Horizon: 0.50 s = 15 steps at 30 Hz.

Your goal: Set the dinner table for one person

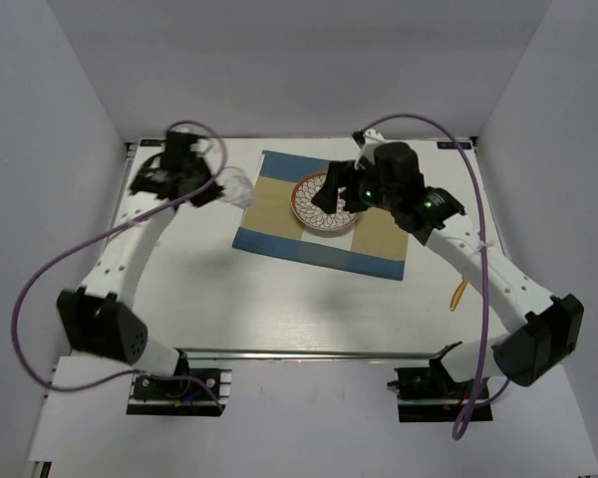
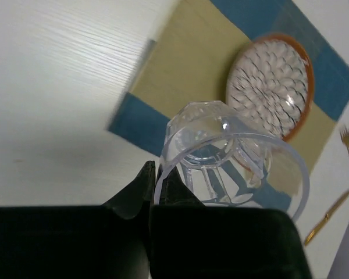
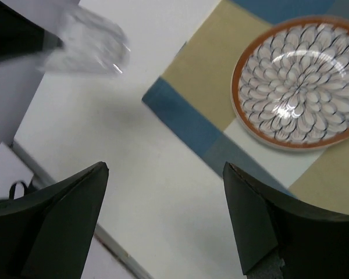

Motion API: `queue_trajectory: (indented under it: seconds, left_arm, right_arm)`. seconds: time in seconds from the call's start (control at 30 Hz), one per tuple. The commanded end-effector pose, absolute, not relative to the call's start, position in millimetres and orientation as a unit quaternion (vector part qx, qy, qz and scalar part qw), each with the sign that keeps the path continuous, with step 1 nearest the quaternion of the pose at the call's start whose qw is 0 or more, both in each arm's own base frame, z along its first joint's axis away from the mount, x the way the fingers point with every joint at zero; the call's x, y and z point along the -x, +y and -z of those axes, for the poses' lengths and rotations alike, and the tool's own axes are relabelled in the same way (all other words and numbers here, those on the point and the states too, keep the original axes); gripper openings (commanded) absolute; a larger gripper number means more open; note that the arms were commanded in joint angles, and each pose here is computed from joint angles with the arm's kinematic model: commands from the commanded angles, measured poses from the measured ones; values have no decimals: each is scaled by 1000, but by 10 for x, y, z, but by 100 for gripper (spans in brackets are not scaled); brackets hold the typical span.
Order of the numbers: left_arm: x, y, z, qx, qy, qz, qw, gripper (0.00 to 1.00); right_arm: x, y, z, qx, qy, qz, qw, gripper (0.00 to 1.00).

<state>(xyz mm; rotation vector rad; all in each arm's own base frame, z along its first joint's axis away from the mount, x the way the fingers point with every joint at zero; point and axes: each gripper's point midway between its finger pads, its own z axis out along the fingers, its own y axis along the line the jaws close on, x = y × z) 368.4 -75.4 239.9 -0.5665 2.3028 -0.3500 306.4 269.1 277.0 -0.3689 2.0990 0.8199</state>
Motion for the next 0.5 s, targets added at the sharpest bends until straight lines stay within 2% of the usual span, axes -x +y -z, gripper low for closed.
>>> queue_trajectory:
  seconds: [0.0,0.03,0.17,0.47]
  left_arm:
    - [-3645,-1438,-2127,161,933,96,307,0]
    - [-3645,-1713,-1993,144,941,90,293,0]
    - [-3715,-2180,-2110,126,933,115,316,0]
    - [-3730,-2932,-2292,81,931,136,330,0]
  right_arm:
    - [-3339,2634,-3214,105,832,-259,480,86]
    - [-3348,2620,-3221,99,838,-245,478,89]
    - [-3507,2393,-3230,38,842,-182,507,89]
    - [-3507,2261,-3014,21,851,-153,502,89]
